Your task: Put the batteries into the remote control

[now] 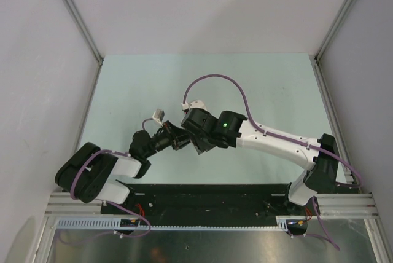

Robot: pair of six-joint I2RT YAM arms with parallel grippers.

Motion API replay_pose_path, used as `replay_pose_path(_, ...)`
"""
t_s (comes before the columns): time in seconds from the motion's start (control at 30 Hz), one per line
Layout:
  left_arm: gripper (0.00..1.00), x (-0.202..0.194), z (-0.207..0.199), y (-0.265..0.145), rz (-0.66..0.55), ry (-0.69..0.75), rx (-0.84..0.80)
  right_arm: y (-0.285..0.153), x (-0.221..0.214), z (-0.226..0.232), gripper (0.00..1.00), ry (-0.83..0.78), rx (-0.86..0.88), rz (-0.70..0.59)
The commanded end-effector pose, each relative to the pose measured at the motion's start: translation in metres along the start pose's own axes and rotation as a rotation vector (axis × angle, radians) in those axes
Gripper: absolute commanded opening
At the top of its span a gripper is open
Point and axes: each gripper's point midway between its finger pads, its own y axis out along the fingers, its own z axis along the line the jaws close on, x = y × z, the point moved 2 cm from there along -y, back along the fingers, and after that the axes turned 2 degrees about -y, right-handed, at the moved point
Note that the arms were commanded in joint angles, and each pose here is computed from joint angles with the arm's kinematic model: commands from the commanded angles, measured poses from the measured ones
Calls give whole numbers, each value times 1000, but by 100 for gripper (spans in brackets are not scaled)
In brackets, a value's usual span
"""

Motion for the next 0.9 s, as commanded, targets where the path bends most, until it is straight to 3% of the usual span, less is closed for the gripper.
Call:
replay_pose_path(0.0, 0, -5, -16, 0, 23, 34, -73, -9, 16, 13, 0, 28, 46, -49)
replay_pose_path(0.87, 0, -7, -19, 0, 29, 34, -81, 4, 8, 9, 0, 19, 2, -24)
